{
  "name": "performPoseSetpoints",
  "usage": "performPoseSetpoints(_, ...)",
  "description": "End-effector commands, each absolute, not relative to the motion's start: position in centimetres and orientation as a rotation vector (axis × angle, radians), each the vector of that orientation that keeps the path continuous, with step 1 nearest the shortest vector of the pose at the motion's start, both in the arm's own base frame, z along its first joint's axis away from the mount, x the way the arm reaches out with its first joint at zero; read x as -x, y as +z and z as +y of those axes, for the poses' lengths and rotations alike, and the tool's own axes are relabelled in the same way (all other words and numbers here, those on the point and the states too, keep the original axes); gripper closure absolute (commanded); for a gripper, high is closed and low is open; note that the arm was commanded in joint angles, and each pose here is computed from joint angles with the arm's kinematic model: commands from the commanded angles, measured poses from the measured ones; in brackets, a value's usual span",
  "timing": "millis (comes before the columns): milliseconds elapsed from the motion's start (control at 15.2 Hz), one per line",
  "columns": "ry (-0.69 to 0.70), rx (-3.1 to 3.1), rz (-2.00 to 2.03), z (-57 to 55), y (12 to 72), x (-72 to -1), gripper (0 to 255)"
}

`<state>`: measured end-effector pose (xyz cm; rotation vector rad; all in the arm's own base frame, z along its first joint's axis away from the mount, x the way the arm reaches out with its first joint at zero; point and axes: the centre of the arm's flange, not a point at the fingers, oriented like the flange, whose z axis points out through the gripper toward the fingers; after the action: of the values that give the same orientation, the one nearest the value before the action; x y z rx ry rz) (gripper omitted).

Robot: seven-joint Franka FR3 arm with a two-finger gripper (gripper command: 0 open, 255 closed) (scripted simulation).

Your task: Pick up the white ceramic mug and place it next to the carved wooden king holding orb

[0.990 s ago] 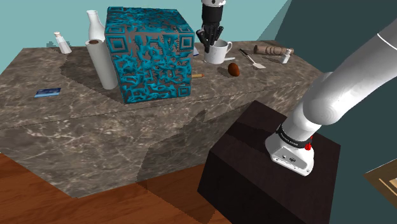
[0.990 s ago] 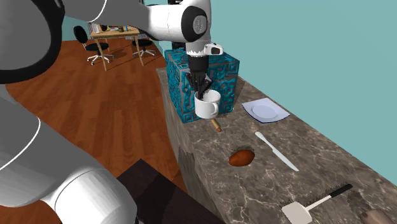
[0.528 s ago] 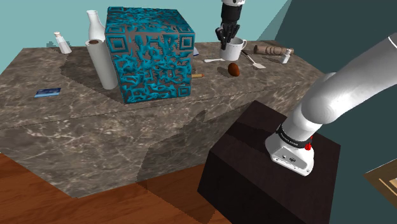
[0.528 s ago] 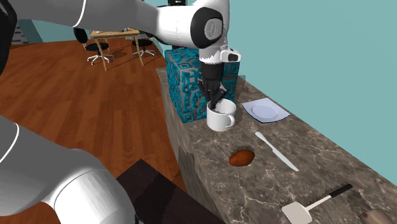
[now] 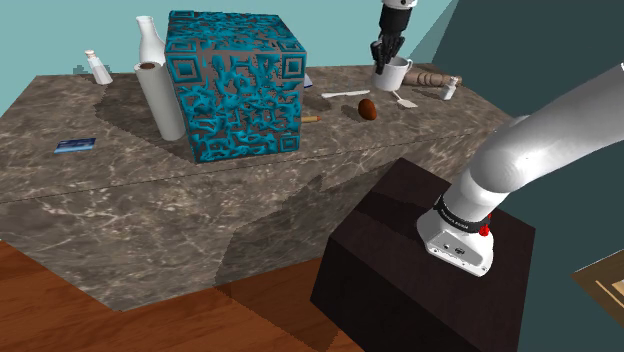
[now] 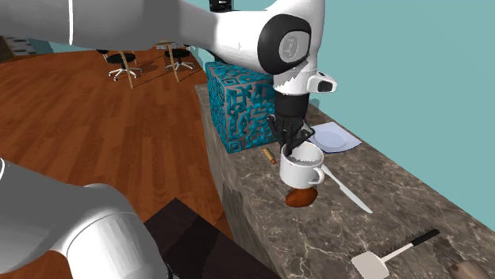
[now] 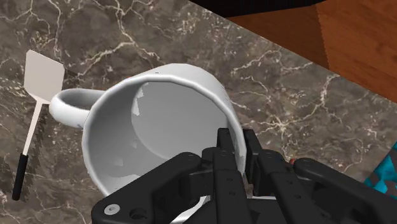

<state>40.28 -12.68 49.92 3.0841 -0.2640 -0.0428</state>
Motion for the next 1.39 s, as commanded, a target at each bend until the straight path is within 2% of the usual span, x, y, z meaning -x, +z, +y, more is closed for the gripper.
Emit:
performPoseSetpoints(0, -0.042, -3.084, -0.262, -15.2, 49.9, -39.3, 255)
performPoseSetpoints(1320, -0.042, -3.084, -0.262, -39.7, 49.9, -29.4, 255)
